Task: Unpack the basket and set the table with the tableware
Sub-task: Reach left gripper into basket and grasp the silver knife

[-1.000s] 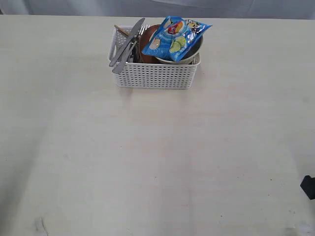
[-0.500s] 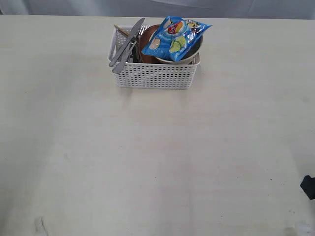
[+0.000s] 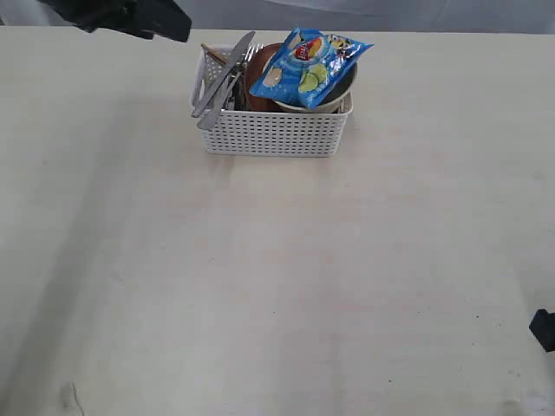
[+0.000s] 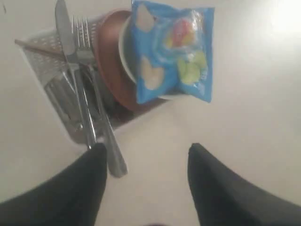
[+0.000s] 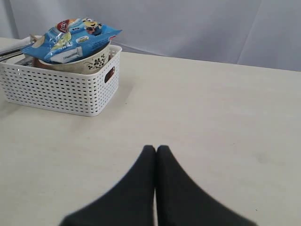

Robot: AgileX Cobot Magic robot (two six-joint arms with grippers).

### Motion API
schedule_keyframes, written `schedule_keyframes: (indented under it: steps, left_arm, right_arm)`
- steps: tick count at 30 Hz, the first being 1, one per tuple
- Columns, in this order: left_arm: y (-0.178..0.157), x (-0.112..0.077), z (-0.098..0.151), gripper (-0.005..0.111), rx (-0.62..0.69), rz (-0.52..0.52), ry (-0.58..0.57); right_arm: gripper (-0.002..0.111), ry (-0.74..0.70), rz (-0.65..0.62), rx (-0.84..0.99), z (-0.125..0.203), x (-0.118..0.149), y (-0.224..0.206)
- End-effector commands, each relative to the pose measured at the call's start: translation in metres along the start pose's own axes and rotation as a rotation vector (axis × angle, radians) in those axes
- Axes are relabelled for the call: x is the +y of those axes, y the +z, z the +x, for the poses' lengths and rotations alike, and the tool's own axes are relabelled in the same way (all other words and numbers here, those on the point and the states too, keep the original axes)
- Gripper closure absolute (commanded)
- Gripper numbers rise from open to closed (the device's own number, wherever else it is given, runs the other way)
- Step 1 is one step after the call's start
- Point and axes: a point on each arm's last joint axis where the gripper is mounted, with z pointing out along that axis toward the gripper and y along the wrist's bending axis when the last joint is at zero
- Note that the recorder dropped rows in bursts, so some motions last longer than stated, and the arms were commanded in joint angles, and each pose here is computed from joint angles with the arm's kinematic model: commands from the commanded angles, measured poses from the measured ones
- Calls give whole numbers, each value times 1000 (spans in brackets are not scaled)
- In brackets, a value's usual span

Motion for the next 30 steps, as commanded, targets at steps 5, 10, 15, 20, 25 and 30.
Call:
schedule_keyframes:
  steps: [5, 10, 15, 20, 25, 30]
  left_arm:
    - [89, 30, -1, 63, 42, -18, 69]
    - [117, 43, -8, 67, 80, -63, 105]
    - [128, 52, -11, 61, 98, -96, 112]
    - [136, 57, -8, 75, 105, -100, 112]
    - [141, 58, -5, 79, 117, -93, 100]
    - [143, 55, -4, 59, 124, -87, 119]
  right_arm:
    - [109, -10, 1, -2, 1, 0, 0]
    - [109, -10, 1, -2, 1, 0, 0]
    - [109, -10, 1, -2, 1, 0, 0]
    - [109, -10, 1, -2, 1, 0, 0]
    - [109, -10, 1, -2, 1, 0, 0]
    - [109, -10, 1, -2, 1, 0, 0]
